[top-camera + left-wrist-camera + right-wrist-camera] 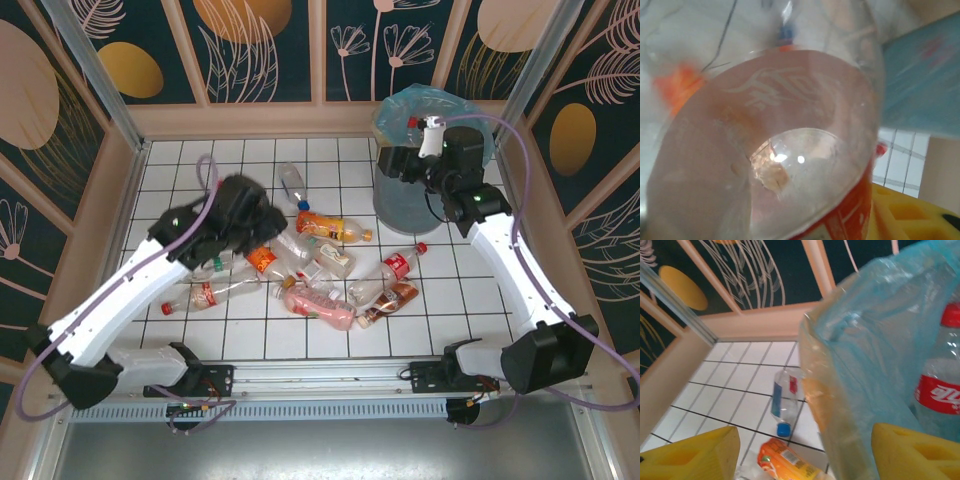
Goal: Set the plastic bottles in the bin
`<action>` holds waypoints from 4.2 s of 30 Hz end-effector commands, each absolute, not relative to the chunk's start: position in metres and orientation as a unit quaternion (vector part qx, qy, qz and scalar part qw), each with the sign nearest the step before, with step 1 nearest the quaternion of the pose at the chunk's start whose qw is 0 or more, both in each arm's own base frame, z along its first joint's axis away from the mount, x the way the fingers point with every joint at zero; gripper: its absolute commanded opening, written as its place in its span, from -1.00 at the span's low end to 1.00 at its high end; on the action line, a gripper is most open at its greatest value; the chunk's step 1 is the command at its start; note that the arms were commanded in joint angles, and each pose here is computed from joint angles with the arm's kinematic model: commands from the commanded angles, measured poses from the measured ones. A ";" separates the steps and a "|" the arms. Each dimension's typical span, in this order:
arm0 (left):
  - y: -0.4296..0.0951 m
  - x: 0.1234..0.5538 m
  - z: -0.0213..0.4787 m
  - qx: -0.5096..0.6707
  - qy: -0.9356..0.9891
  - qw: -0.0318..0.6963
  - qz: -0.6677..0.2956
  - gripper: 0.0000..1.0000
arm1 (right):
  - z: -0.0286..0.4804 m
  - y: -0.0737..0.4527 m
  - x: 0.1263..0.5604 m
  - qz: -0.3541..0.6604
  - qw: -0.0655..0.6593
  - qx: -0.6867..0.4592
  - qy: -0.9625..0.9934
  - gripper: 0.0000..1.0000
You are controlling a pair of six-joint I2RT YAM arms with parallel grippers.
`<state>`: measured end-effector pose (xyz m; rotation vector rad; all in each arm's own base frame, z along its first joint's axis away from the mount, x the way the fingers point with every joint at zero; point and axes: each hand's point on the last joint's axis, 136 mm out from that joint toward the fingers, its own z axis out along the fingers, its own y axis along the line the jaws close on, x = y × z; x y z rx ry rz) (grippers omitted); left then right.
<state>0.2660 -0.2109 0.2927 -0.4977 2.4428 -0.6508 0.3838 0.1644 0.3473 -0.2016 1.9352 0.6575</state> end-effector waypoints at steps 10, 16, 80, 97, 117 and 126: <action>-0.254 0.350 0.423 0.248 0.698 0.669 -0.058 -0.51 | 0.481 0.214 0.316 0.366 0.606 -0.245 0.662 0.29; -0.275 0.353 0.371 0.373 0.684 0.627 -0.001 -0.70 | 0.489 0.244 0.297 0.356 0.625 -0.293 0.630 0.20; -0.278 0.271 0.418 0.330 0.615 0.671 -0.250 0.98 | 0.555 0.061 0.435 -0.043 0.709 -0.001 0.704 -1.00; -0.269 0.274 0.389 0.306 0.650 0.651 -0.246 0.97 | 0.413 0.035 0.495 -0.004 0.671 -0.001 0.741 -1.00; -0.269 0.274 0.377 0.303 0.663 0.637 -0.250 0.98 | 0.309 0.015 0.519 -0.049 0.596 0.051 0.800 -1.00; -0.266 0.275 0.372 0.299 0.668 0.637 -0.243 0.97 | 0.265 0.011 0.542 -0.029 0.553 0.051 0.831 -0.85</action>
